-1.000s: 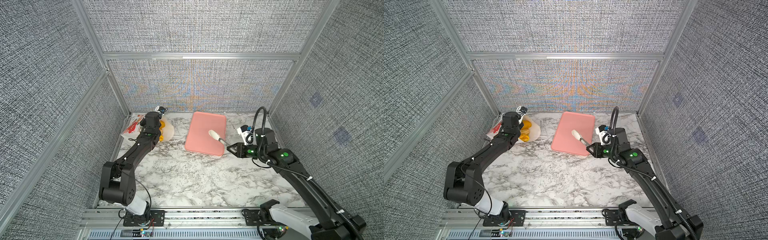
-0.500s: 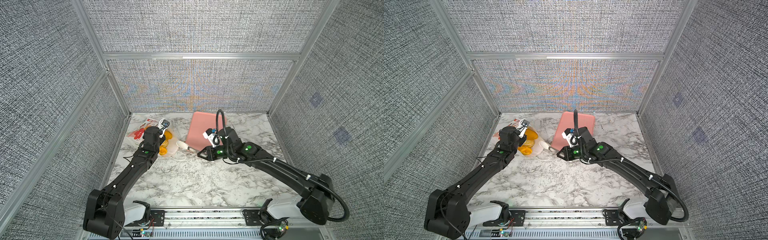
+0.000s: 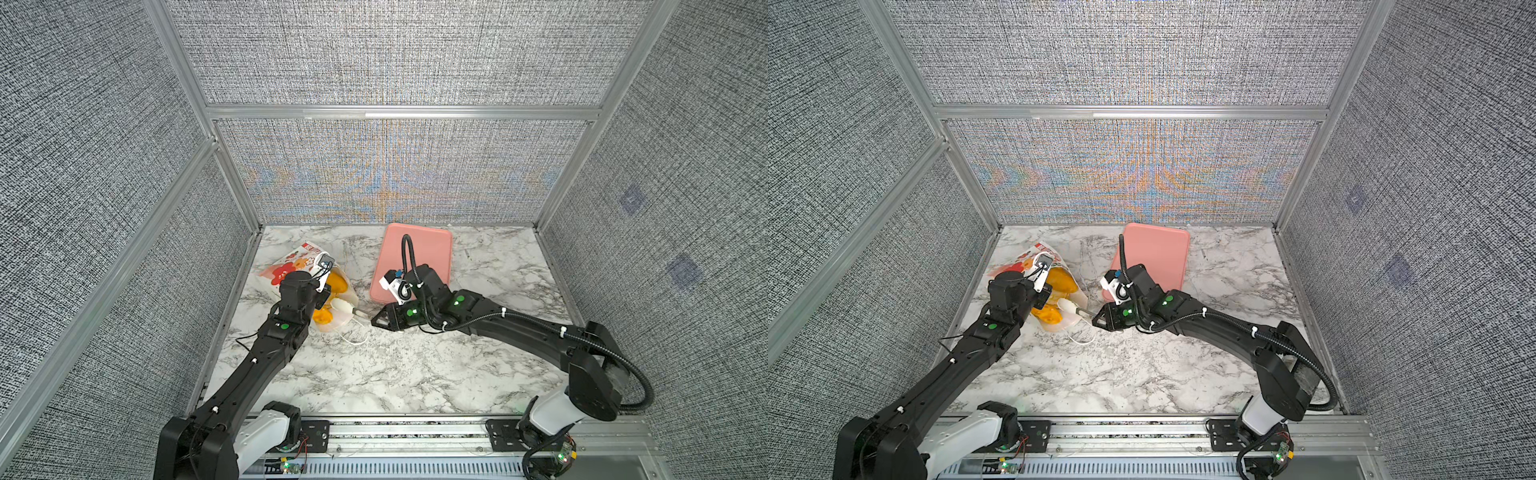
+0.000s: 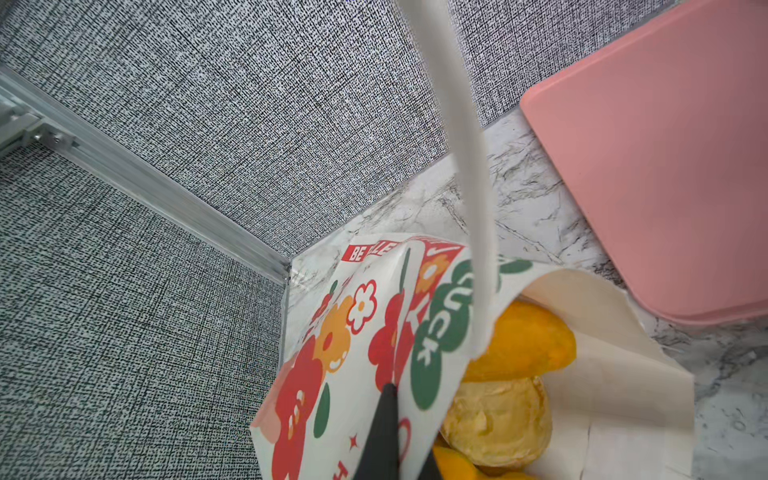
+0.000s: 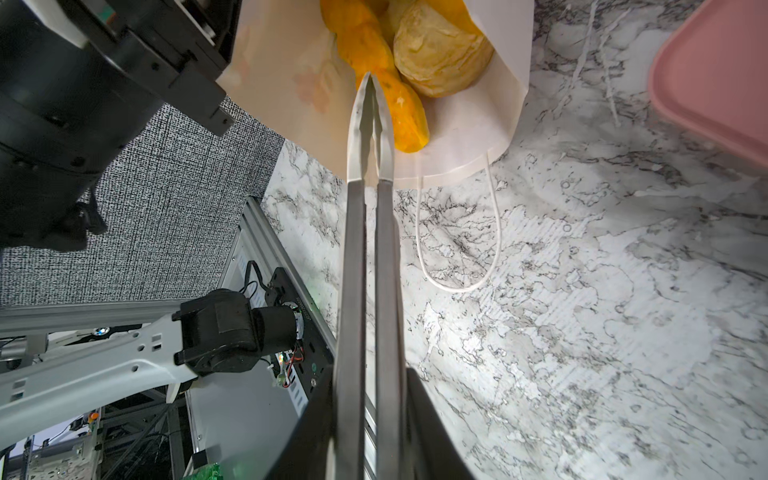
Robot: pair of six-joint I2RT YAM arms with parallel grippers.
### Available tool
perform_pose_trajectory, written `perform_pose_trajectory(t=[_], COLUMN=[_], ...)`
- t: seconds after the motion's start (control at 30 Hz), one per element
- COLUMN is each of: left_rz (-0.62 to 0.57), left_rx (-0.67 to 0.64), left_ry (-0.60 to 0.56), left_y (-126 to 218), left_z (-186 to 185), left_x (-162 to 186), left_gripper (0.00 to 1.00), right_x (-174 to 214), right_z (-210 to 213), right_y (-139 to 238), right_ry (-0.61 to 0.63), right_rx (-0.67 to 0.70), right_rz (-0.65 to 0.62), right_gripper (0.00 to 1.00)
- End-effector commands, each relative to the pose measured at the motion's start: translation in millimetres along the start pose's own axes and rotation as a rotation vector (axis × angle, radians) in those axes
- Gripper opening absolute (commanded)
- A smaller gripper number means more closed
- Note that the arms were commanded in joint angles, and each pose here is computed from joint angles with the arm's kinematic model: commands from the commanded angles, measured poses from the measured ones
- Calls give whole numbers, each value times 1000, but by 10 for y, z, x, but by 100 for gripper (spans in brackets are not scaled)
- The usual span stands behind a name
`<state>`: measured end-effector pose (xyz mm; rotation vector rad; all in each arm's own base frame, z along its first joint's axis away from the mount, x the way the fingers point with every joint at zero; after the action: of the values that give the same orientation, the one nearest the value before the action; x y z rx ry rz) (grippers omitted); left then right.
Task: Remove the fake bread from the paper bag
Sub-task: 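Insert the tongs into the bag opening and pinch a yellow bread piece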
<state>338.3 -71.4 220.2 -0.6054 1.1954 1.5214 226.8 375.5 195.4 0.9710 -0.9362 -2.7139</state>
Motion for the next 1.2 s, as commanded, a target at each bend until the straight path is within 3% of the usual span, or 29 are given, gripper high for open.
perform_pose_trajectory(t=[0.0, 0.57, 1.17], left_rz=[-28, 5, 30], left_rx=[31, 59, 98], left_ry=[10, 11, -6], left_y=[9, 20, 56], left_z=[-41, -90, -148], left_x=[-53, 13, 38], left_gripper=[0, 0, 0], right_x=[-22, 128, 27], right_z=[32, -206, -203], right_y=[-60, -333, -633], right_ry=[27, 45, 32], right_rx=[-9, 74, -21], right_rz=[-11, 64, 109], right_gripper=[27, 35, 40])
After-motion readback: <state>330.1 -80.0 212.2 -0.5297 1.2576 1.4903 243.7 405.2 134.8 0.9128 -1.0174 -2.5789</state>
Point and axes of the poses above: each gripper's point midway between its finger pads, its own y axis back along the fingers, its own z axis along the line the jaws close on, x = y × z, the point moved 2 cm from there along y, back along the fingers, and after that the axes turned 8 degrees about y, right-handed, at the moved point
